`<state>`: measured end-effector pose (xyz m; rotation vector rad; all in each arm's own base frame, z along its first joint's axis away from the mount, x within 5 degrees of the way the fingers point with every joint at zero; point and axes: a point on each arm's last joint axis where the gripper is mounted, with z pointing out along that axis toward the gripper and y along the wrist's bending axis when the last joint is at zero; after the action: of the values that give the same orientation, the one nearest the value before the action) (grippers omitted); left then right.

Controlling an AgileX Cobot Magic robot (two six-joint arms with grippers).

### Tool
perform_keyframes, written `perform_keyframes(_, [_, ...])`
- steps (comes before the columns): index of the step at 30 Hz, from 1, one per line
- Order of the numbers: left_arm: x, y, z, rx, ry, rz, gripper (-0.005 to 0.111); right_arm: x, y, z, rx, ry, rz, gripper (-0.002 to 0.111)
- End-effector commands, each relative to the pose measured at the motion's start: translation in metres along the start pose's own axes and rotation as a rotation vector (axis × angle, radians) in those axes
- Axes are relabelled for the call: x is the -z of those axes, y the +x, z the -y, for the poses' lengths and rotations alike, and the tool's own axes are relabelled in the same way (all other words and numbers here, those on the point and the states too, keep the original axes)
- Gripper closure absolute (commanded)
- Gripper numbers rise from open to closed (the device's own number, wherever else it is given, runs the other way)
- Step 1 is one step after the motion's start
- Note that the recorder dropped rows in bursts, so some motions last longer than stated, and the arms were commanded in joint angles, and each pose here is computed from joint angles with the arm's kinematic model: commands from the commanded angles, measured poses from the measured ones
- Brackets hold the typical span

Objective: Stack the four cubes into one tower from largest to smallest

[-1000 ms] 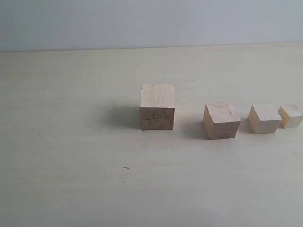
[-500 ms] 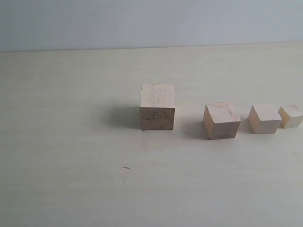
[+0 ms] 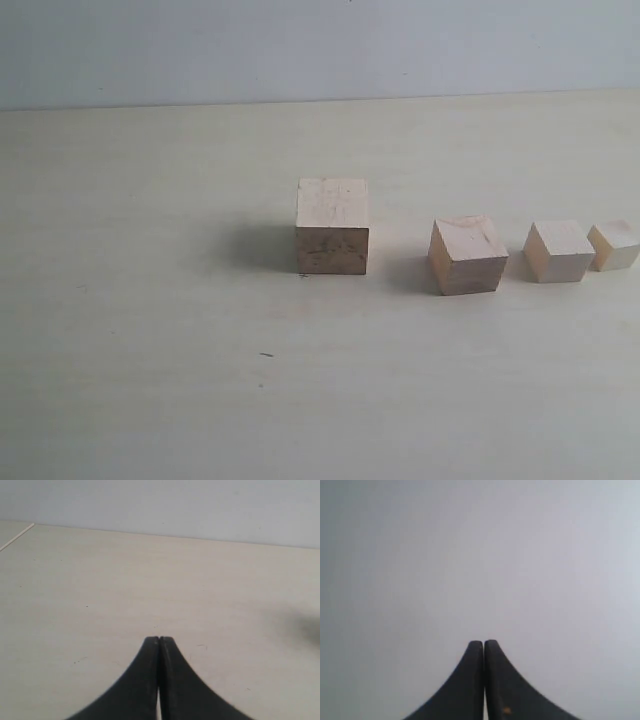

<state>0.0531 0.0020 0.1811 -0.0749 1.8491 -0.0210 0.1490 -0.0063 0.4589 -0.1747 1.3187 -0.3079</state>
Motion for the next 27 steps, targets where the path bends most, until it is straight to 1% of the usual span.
perform_keyframes(1, [0.000, 0.000, 0.000, 0.011, -0.001, 0.013, 0.107, -0.043, 0.107, -0.003, 0.086, 0.110, -0.782, 0.108])
perform_keyframes(3, [0.000, 0.000, 0.000, 0.011, -0.001, 0.013, 0.107, -0.056, 0.144, -0.012, 0.095, 0.102, -0.990, 0.108])
perform_keyframes(5, [0.000, 0.000, 0.000, 0.007, -0.001, 0.013, 0.107, -0.060, 0.175, -0.022, 0.068, 0.084, -1.190, 0.108])
perform_keyframes(7, [0.000, 0.000, 0.000, 0.007, -0.001, 0.013, 0.107, -0.058, 0.195, -0.035, 0.012, 0.017, -1.369, 0.108])
perform_keyframes(10, [0.000, 0.000, 0.000, 0.010, -0.001, 0.013, 0.107, -0.049, 0.210, -0.054, -0.074, -0.144, -1.580, 0.108])
perform_keyframes(12, [0.000, 0.000, 0.000, 0.010, -0.001, 0.013, 0.107, -0.047, 0.213, -0.066, -0.174, -0.241, -1.623, 0.108])
perform_keyframes(15, [0.000, 0.000, 0.000, 0.010, -0.001, 0.013, 0.107, -0.049, 0.206, -0.087, -0.389, -0.398, -1.584, 0.108])
perform_keyframes(17, [0.000, 0.000, 0.000, 0.010, -0.001, 0.013, 0.107, -0.053, 0.194, -0.103, -0.509, -0.613, -1.470, 0.108])
perform_keyframes(19, [0.000, 0.000, 0.000, 0.011, -0.001, 0.013, 0.107, -0.060, 0.180, -0.117, -0.606, -0.827, -1.289, 0.108])
perform_keyframes(20, [0.000, 0.000, 0.000, 0.011, -0.001, 0.013, 0.107, -0.063, 0.172, -0.122, -0.636, -0.908, -1.191, 0.106])
perform_keyframes(23, [0.000, 0.000, 0.000, 0.011, -0.001, 0.013, 0.107, -0.071, 0.163, -0.128, -0.660, -1.025, -1.004, 0.098])
perform_keyframes(25, [0.000, 0.000, 0.000, 0.011, -0.001, 0.013, 0.107, -0.074, 0.167, -0.129, -0.609, -1.036, -0.968, 0.091])
perform_keyframes(27, [0.000, 0.000, 0.000, 0.011, -0.001, 0.013, 0.107, -0.078, 0.179, -0.129, -0.551, -1.004, -0.989, 0.081])
